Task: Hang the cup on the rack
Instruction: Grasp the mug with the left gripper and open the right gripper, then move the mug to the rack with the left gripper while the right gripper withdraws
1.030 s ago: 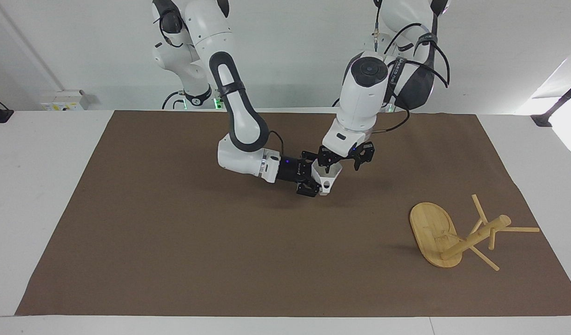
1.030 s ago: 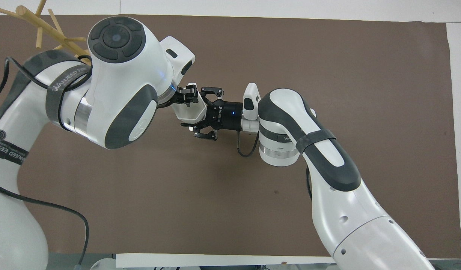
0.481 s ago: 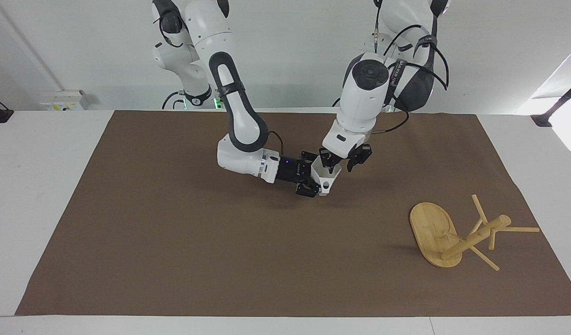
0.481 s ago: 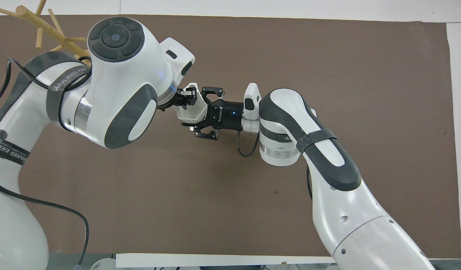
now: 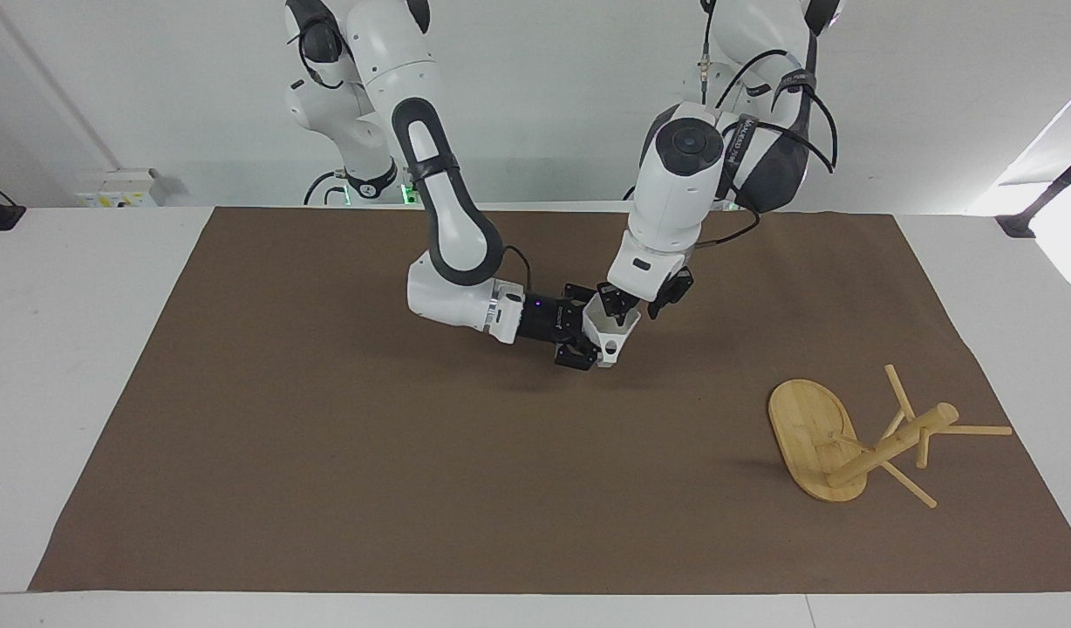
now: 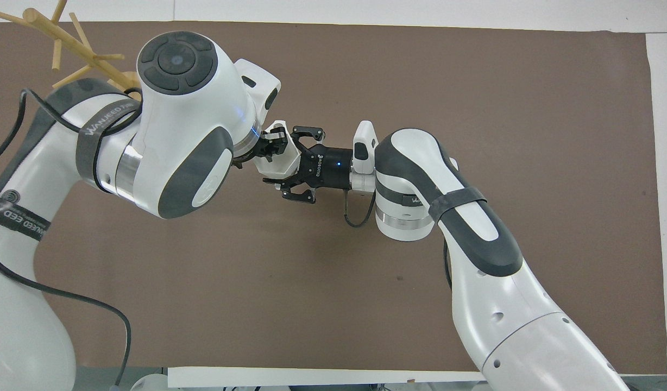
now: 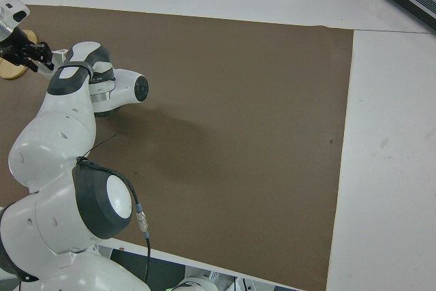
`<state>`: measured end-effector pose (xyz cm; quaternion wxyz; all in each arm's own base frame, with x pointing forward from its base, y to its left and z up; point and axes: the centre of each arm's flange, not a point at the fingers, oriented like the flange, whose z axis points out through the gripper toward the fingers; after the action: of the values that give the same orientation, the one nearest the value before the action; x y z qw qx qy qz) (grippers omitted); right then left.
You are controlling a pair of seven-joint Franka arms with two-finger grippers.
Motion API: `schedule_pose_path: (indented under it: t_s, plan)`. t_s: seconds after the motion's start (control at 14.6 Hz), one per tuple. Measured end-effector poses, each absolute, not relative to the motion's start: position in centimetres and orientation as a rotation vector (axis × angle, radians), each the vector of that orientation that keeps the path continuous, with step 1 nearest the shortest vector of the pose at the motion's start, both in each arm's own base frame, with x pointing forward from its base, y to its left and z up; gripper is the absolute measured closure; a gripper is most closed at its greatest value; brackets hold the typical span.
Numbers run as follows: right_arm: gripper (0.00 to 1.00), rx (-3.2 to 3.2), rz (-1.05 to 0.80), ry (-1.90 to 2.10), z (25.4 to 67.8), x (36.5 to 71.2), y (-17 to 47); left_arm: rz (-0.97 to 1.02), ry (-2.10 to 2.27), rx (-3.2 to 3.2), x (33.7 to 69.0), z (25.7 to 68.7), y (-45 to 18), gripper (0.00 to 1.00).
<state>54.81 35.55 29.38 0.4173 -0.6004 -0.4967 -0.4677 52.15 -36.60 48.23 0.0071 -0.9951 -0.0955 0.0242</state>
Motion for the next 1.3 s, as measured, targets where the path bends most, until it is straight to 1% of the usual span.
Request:
schedule_pose_path:
  t_s: [0.07,0.14,0.34,0.76,0.82,0.89,0.96,1.3]
  plan:
    - [0.23,-1.507,-1.174,-1.246,29.4,54.8,35.6,0.075,-0.347,-3.106,52.0,48.2,-36.9,0.52]
    - [0.23,-1.508,-1.174,-1.247,29.4,54.8,35.5,0.074,-0.389,-3.101,51.9,48.3,-37.0,0.56]
    - [0.23,-1.533,-1.178,-1.246,29.2,55.0,35.2,0.075,-0.468,-3.092,51.9,48.2,-37.0,0.95]
    - [0.23,-1.536,-1.181,-1.236,29.2,55.0,35.2,0.073,-0.505,-3.093,52.0,48.3,-37.0,0.95]
    - [0.18,-1.539,-1.180,-1.237,29.2,55.0,35.2,0.075,-0.502,-3.096,51.9,48.4,-37.1,0.95]
    - [0.06,-1.546,-1.181,-1.238,29.1,55.0,35.1,0.074,-0.500,-3.095,51.8,48.3,-37.2,0.95]
    - [0.00,-1.545,-1.180,-1.240,29.1,55.0,35.2,0.071,-0.500,-3.097,51.8,48.3,-37.2,0.95]
    - [0.00,-1.540,-1.180,-1.272,29.2,55.6,34.0,0.047,-0.502,-3.112,52.0,48.5,-37.4,0.95]
